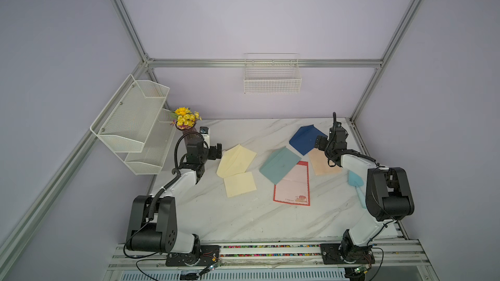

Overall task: Fold the letter paper in half and place it into the envelope
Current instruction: Pick up the envelope from the center of the board.

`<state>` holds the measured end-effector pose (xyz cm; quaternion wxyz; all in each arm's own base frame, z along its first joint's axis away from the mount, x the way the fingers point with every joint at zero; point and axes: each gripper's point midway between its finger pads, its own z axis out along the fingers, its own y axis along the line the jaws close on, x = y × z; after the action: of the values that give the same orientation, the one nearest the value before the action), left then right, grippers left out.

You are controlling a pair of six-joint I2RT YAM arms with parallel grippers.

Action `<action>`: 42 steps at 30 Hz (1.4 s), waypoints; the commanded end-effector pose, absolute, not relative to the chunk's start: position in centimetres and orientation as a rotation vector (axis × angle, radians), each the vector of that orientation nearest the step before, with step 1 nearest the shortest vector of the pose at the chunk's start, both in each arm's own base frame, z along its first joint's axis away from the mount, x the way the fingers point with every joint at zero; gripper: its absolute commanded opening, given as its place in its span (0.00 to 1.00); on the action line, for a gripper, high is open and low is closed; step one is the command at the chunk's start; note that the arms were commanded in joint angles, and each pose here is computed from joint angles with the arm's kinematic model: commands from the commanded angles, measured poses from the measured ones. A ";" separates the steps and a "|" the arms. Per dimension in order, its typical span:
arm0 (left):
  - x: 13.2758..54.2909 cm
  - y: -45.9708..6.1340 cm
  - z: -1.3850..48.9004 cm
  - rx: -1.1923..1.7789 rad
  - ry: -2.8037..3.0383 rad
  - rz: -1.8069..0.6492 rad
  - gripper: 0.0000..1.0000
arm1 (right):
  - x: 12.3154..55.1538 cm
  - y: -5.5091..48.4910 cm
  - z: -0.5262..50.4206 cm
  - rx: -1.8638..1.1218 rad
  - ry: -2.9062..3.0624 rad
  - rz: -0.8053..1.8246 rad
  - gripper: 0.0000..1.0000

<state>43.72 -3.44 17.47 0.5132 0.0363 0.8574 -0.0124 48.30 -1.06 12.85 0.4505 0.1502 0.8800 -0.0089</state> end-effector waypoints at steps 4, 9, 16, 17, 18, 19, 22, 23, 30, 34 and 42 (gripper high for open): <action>41.7 -8.3 17.3 0.079 2.241 -0.161 1.00 | 43.2 3.8 11.6 0.452 2.415 0.114 0.97; 40.2 -14.6 17.3 0.213 2.328 -0.214 1.00 | 39.4 6.7 10.5 0.477 2.562 0.199 0.97; 38.9 -21.6 16.1 0.323 2.438 -0.272 1.00 | 34.7 8.3 11.3 0.461 2.650 0.214 0.97; 38.9 -22.5 15.6 0.337 2.458 -0.274 1.00 | 34.1 8.3 11.5 0.474 2.655 0.213 0.97; 39.1 -23.4 15.4 0.351 2.465 -0.277 1.00 | 33.6 8.2 11.8 0.487 2.655 0.219 0.97; 39.3 -24.1 15.0 0.367 2.469 -0.275 1.00 | 33.2 8.2 12.1 0.494 2.653 0.229 0.97; 40.4 -26.9 13.6 0.444 2.479 -0.297 1.00 | 32.2 8.4 13.1 0.501 2.648 0.252 0.97; 40.8 -27.7 13.0 0.469 2.484 -0.301 1.00 | 31.9 8.5 13.1 0.504 2.655 0.247 0.97; 42.5 -31.6 9.4 0.552 2.531 -0.350 0.96 | 30.3 8.2 14.3 0.529 2.658 0.257 0.97; 43.0 -32.2 7.7 0.583 2.554 -0.347 0.88 | 30.1 8.2 14.2 0.536 2.665 0.260 0.97; 43.6 -34.1 6.5 0.620 2.575 -0.423 0.06 | 29.9 8.3 14.1 0.535 2.676 0.266 0.97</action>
<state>43.36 -33.04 4.94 0.2206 0.2148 0.9421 -0.1330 30.68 8.36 14.22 0.2079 0.1839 0.9558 0.0974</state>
